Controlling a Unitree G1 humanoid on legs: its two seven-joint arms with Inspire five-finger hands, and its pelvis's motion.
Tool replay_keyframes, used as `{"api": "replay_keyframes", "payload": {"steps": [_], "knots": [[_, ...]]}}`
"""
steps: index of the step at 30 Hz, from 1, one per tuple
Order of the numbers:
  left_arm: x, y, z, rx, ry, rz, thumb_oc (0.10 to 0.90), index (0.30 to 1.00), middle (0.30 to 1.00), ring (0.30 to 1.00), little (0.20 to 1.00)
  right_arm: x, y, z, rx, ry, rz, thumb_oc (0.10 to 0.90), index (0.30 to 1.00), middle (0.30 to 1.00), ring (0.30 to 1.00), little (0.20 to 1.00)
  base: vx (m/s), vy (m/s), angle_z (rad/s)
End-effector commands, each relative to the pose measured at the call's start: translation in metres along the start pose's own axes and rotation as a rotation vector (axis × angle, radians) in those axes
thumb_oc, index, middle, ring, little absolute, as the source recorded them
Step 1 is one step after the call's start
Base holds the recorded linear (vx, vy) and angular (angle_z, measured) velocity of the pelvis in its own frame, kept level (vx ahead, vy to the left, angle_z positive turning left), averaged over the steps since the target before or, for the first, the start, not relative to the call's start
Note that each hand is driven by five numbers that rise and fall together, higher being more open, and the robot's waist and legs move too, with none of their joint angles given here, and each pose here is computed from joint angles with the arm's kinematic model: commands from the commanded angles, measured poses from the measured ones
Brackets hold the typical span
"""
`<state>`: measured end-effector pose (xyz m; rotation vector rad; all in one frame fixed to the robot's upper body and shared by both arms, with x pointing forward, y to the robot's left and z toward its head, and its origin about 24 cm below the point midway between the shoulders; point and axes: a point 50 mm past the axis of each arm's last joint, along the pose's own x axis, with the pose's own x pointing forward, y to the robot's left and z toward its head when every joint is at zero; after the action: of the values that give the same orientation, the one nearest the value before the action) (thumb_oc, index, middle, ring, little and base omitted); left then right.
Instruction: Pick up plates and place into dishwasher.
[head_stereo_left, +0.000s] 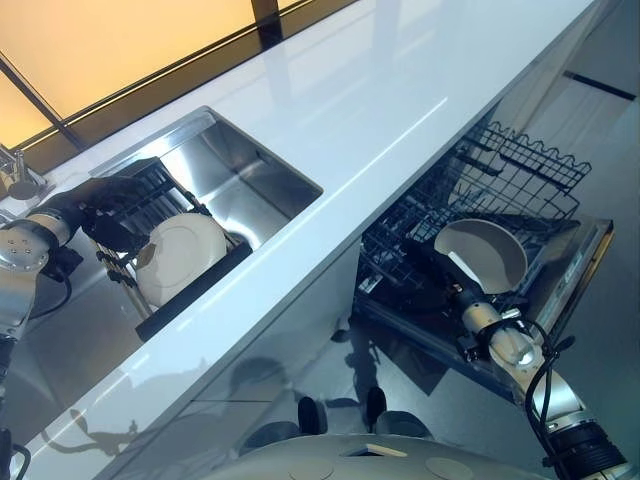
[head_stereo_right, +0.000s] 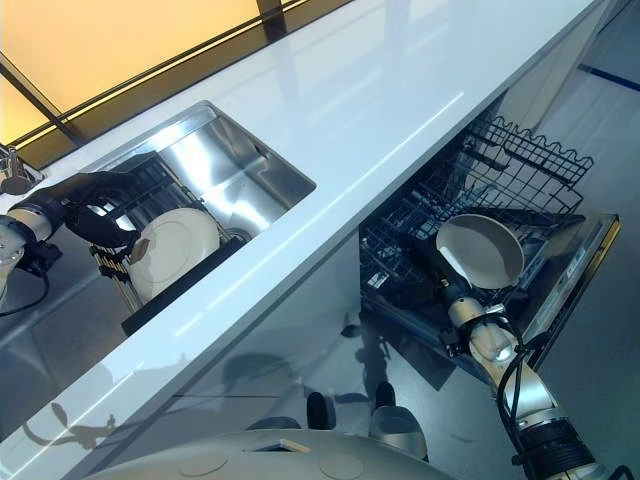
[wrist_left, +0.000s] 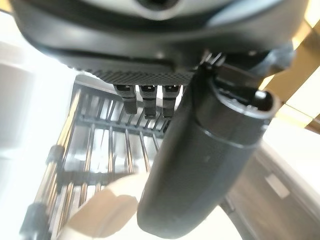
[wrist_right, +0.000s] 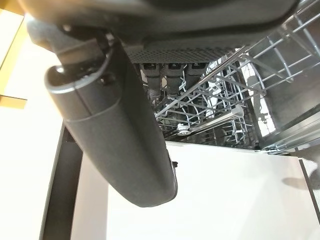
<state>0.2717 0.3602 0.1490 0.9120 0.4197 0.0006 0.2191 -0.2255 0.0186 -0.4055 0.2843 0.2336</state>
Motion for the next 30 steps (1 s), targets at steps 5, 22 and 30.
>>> {"api": "replay_keyframes", "payload": {"steps": [5,22,30], "knots": [[0.009,0.007,0.026,-0.030,-0.038,-0.110,0.800,0.900,0.900,0.900,0.900,0.013,0.013,0.054,-0.057,-0.258,0.103,0.800,0.900,0.900,0.900,0.900,0.04,0.005,0.03],[0.040,-0.044,0.024,-0.076,0.086,-0.355,0.800,0.900,0.900,0.900,0.900,0.015,0.020,0.044,-0.064,-0.219,0.118,0.800,0.900,0.900,0.900,0.900,0.06,0.003,-0.05],[0.039,-0.073,0.020,-0.199,0.089,-0.506,0.800,0.900,0.900,0.900,0.900,0.008,0.019,0.034,-0.078,-0.187,0.138,0.800,0.900,0.900,0.900,0.900,0.05,0.022,-0.11]]}}
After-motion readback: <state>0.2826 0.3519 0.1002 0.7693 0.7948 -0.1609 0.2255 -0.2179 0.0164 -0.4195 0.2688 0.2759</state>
